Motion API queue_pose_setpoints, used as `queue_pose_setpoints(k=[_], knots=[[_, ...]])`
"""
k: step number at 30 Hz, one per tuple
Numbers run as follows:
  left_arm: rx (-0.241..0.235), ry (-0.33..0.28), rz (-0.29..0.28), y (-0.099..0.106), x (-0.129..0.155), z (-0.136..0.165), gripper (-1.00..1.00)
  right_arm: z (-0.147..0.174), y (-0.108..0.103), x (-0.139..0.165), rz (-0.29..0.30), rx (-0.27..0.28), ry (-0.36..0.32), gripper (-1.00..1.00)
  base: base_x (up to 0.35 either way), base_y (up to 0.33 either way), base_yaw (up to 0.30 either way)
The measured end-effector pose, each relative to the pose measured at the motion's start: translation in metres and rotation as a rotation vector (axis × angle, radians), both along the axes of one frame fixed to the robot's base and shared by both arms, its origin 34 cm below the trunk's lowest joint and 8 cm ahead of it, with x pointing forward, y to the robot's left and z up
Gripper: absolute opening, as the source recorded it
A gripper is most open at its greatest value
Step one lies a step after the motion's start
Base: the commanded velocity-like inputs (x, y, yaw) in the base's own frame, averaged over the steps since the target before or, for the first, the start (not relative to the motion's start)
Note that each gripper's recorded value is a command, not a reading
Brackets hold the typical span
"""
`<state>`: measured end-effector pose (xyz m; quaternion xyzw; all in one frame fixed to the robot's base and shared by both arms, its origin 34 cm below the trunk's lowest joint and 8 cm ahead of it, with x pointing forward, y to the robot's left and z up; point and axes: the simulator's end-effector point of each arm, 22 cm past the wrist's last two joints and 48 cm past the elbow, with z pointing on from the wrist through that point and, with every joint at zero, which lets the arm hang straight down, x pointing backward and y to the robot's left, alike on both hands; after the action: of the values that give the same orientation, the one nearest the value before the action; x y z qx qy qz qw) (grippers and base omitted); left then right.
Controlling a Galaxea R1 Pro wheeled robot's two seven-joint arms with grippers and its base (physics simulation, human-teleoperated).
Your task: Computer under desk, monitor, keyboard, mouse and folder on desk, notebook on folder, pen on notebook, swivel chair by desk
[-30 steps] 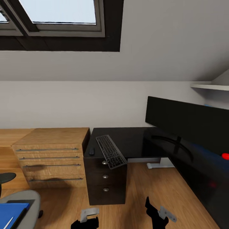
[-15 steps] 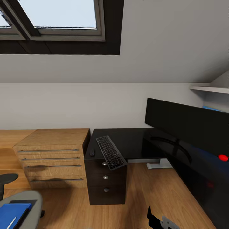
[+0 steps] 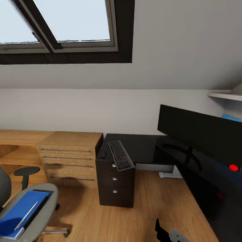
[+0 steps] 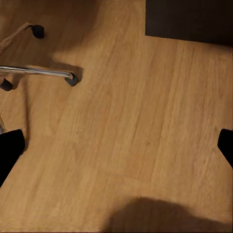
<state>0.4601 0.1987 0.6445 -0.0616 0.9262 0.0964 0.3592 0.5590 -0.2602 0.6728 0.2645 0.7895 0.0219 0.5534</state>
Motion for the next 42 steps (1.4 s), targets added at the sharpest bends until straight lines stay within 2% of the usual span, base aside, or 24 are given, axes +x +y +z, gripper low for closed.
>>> queue_pose_setpoints(k=[3,8,12,21,42], knots=[[0.002,0.003,0.000,0.001,-0.001,0.004,1.00,0.004,0.001,-0.001,0.006,-0.002,0.001,1.00,-0.279,-0.242,0.120],[0.004,0.005,0.001,0.002,-0.002,0.010,1.00,0.017,0.005,-0.003,0.047,-0.048,-0.032,1.00,-0.299,-0.162,0.021],[0.003,0.005,0.004,0.003,-0.002,0.016,1.00,0.025,0.005,-0.005,0.054,-0.061,-0.043,1.00,-0.333,-0.030,0.003],[-0.004,-0.001,0.060,0.017,0.003,0.030,1.00,0.038,0.005,-0.007,0.056,-0.064,-0.046,1.00,-0.307,-0.003,0.000],[0.012,0.017,0.068,0.024,-0.007,0.051,1.00,0.065,0.002,-0.010,0.054,-0.068,-0.045,1.00,-0.019,0.000,0.000]])
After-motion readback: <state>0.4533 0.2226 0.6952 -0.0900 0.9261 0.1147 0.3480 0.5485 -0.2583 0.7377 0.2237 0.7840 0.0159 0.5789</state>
